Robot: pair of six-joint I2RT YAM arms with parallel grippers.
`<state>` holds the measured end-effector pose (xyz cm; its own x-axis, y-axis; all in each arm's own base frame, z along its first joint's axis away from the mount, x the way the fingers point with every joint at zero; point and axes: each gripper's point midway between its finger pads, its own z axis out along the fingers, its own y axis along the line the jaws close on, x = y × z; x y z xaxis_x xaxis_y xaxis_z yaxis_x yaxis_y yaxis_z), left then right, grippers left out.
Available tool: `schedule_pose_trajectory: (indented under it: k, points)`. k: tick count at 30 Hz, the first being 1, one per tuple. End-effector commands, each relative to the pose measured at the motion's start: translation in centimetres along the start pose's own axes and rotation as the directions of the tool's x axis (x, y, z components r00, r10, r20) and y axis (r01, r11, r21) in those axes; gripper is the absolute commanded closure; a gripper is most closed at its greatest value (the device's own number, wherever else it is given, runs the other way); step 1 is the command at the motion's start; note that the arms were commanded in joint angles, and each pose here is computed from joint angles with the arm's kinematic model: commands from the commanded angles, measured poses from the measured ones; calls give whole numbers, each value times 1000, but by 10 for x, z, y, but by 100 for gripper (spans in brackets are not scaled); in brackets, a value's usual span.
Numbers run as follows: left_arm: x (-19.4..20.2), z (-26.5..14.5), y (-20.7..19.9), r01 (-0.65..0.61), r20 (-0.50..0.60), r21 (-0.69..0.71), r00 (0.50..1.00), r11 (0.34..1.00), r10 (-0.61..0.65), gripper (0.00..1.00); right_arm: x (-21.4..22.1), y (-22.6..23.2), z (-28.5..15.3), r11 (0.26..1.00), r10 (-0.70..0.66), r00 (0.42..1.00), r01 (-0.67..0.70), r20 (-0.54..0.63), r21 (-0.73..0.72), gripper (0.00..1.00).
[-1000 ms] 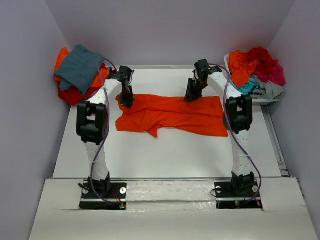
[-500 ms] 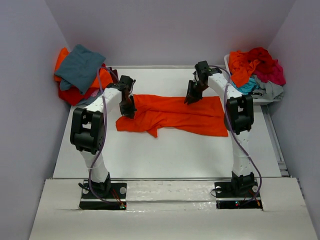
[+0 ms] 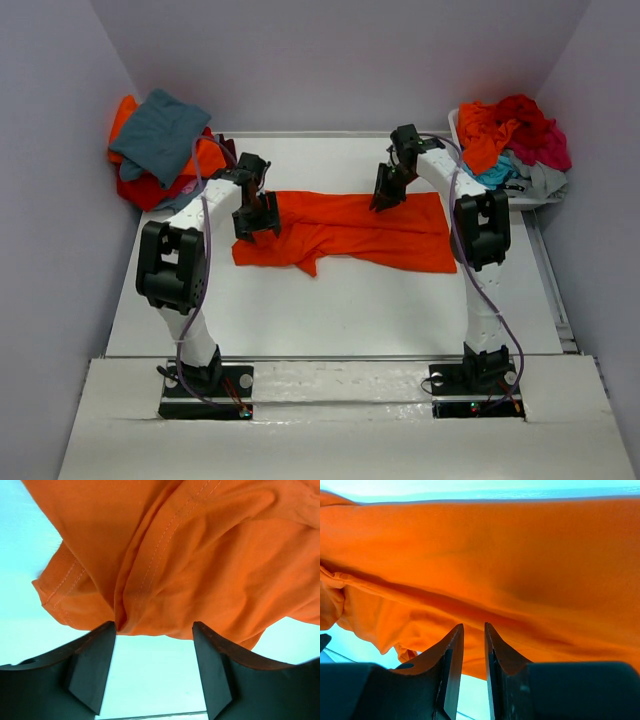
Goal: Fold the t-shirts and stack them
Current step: Fold the flattened tshirt in 1/3 of the way
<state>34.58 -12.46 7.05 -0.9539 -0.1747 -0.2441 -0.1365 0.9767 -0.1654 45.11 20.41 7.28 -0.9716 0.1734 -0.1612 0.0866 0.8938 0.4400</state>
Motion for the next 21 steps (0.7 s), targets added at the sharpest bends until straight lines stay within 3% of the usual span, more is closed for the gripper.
schedule_pose_trajectory:
  k: [1,15,21]
  points:
    - [-22,-34,-6,-10,101,10,995,1000,9,25,-14,13,-24,999,-44,995,47,84,-27,71]
    - [-104,-5,-47,-55,149,52,988,997,47,26,-14,7,-33,998,-67,993,66,94,17,71]
    - [-107,26,-48,-50,89,60,995,997,44,28,-13,4,-35,997,-72,993,69,96,35,71]
